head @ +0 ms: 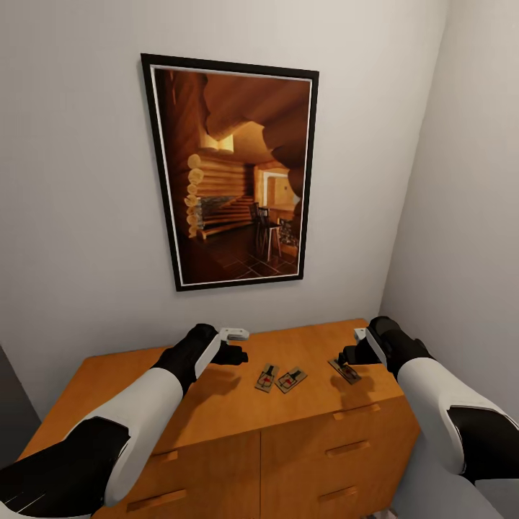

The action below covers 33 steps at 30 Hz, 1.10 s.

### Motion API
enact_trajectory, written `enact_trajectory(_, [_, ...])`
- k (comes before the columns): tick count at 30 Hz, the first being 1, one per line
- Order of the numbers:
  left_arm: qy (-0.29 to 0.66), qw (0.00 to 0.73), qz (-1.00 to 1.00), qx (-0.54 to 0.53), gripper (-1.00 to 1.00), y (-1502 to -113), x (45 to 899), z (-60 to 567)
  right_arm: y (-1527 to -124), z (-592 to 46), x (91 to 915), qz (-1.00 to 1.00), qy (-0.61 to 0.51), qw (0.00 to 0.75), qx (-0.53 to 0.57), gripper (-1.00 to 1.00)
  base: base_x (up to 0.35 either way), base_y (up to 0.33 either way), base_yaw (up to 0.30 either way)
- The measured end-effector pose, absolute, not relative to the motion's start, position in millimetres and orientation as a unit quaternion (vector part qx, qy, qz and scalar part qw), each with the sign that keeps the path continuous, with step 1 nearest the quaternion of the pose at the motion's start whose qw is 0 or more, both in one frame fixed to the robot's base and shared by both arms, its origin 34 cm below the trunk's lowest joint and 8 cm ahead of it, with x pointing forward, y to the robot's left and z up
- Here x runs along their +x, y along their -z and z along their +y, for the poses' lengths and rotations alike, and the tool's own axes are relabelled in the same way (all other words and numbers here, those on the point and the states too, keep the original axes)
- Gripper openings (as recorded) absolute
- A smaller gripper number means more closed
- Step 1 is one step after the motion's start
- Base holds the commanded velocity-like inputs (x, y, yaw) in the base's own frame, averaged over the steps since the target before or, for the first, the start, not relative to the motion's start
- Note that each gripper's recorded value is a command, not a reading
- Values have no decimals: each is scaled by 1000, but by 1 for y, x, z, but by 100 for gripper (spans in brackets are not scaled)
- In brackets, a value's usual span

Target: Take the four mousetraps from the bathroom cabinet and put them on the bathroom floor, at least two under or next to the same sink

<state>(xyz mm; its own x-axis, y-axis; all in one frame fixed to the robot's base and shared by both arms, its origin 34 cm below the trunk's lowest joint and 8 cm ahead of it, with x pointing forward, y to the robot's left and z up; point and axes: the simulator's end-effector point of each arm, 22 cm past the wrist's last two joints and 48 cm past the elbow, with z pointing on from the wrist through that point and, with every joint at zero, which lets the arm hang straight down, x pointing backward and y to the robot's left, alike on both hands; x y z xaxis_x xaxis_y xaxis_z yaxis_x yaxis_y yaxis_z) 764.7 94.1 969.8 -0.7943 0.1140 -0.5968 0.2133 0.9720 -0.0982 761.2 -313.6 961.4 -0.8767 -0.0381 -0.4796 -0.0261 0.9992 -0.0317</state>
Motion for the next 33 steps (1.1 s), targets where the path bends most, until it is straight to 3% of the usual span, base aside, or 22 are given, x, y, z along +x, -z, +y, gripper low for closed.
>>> enact_trajectory(33, [80,309,944,87,100,-970,765,94,-961,-314,761,969,12,248,-17,100,0,0,0])
